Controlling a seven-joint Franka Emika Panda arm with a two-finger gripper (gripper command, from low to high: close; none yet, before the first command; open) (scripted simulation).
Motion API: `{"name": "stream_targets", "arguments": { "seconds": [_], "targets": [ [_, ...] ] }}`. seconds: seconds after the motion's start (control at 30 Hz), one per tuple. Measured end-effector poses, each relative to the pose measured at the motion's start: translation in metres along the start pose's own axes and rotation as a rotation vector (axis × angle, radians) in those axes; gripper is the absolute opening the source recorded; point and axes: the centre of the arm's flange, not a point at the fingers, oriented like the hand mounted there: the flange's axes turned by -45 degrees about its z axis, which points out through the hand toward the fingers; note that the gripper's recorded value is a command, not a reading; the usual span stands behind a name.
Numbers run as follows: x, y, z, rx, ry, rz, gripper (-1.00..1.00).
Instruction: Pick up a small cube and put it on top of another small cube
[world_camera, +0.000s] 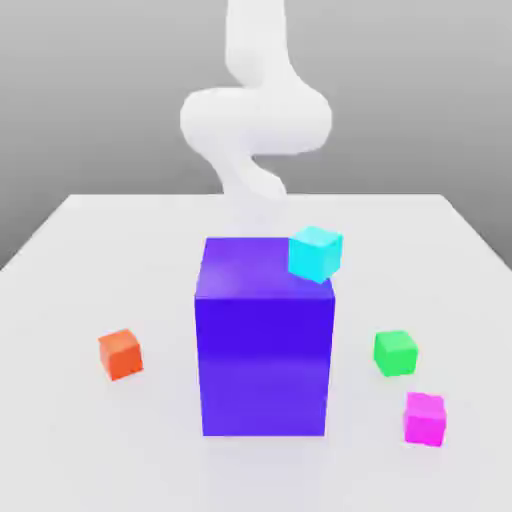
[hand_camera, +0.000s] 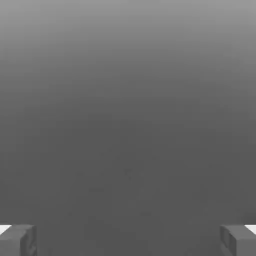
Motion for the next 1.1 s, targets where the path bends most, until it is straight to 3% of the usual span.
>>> {"name": "stream_targets", "arguments": {
  "seconds": [0.37, 0.77, 0.97, 1.0, 1.1],
  "targets": [
    [-0.08, -0.112, 0.216, 0.213, -0.298, -0.533, 0.0],
    [-0.281, -0.221, 0.35, 0.463, -0.576, -1.141, 0.0],
    [-0.338, -0.227, 0.4, 0.484, -0.601, -1.19, 0.0],
    [-0.343, -0.227, 0.405, 0.485, -0.601, -1.191, -1.0],
    [-0.343, -0.227, 0.405, 0.485, -0.601, -1.191, -1.0]
  ]
}}
